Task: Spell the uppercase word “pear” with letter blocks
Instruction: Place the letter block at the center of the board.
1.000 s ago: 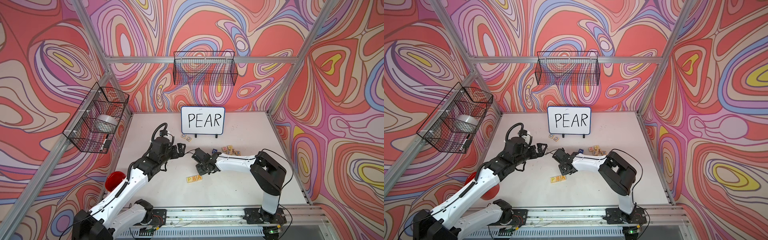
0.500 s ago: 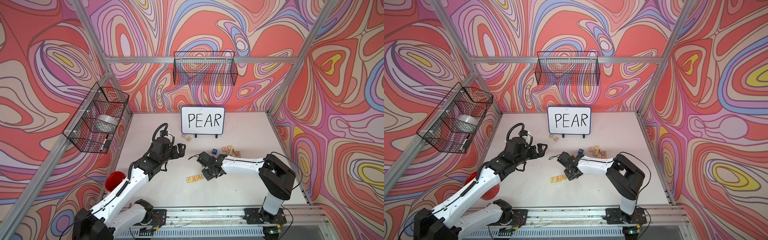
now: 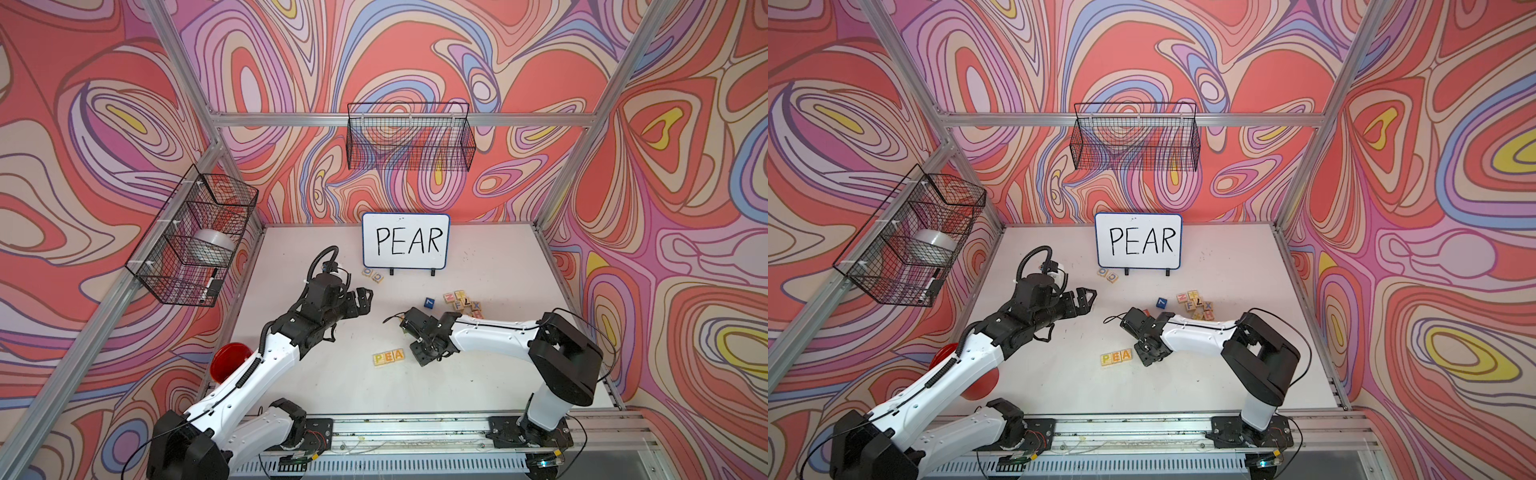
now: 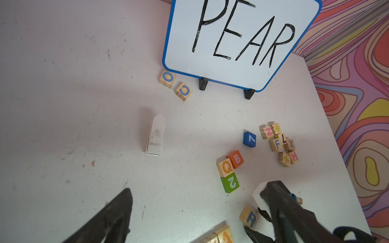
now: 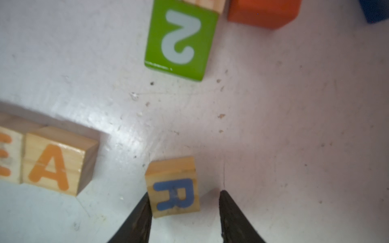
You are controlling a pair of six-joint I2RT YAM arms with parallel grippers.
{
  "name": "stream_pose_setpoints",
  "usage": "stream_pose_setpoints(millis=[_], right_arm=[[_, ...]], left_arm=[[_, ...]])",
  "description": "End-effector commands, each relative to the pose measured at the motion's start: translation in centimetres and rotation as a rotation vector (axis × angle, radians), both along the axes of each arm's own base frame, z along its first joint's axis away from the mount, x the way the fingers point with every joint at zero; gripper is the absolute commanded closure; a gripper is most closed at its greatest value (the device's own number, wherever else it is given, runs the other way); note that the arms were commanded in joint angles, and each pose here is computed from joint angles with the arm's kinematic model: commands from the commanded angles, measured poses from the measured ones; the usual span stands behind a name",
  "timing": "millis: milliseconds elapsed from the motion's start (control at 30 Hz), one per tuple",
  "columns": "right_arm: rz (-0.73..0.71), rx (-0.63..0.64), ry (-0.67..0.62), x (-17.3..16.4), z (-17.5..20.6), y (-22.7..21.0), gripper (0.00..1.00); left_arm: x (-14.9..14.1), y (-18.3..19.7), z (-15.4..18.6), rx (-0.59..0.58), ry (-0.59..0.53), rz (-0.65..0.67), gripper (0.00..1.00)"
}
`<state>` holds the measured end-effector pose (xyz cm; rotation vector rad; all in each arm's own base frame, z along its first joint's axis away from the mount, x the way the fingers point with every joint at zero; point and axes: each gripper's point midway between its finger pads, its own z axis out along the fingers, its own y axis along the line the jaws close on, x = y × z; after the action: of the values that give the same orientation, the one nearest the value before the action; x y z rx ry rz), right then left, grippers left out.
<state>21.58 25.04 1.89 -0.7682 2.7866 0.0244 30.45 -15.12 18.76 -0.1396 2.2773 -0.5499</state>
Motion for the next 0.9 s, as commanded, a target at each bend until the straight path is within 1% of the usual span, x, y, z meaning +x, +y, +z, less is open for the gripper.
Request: stream_pose_setpoints(millis=[0,67,267,433,500,600,667,733,767,867], right_arm=[[-0.071,-0.037,0.003,-0.9,-0.3,-1.5,0.47],[-0.112,-0.068,-0.01,-0.8,-0.5,-2.3,0.47],[-0.198,-0.047,-0.073,-0.3,0.2,-3.1,0.47],[-0.231,-0.035,-0.114,0.4,0.8,-3.2,0.47],[-0.239,-0.007,-0.109,0.5,1.2,-2.7,0.47],[-0.227,0.098,-0.09,-0.1,2.7,-1.4,0.47],[-0.23,0.174,-0.095,-0.2,4.3,-0.7,0.42],[-0.265,0.223,-0.108,0.1,5.8,-0.3,0.36],[-0.286,0.235,-0.113,0.3,6.4,0.0,0.33],[-0.345,0.232,-0.096,1.1,6.4,0.9,0.32]], left_arm=[[0.6,-0.4,0.7,-0.019,-0.017,-0.007,0.04],[0.7,-0.6,0.5,-0.016,-0.011,-0.012,0.04],[0.9,-0.7,0.3,-0.01,-0.002,-0.016,0.04],[1.1,-0.9,0.1,-0.006,0.004,-0.025,0.04],[1.1,-0.9,0.2,-0.005,0.004,-0.025,0.04],[1.1,-0.7,0.2,-0.001,-0.002,-0.02,0.04],[1.0,-0.6,0.3,0.003,-0.003,-0.018,0.04],[1.0,-0.6,0.2,0.006,-0.002,-0.019,0.04],[1.0,-0.7,0.4,0.002,-0.004,-0.019,0.04],[1.0,-0.5,0.5,0.0,-0.009,-0.013,0.04]])
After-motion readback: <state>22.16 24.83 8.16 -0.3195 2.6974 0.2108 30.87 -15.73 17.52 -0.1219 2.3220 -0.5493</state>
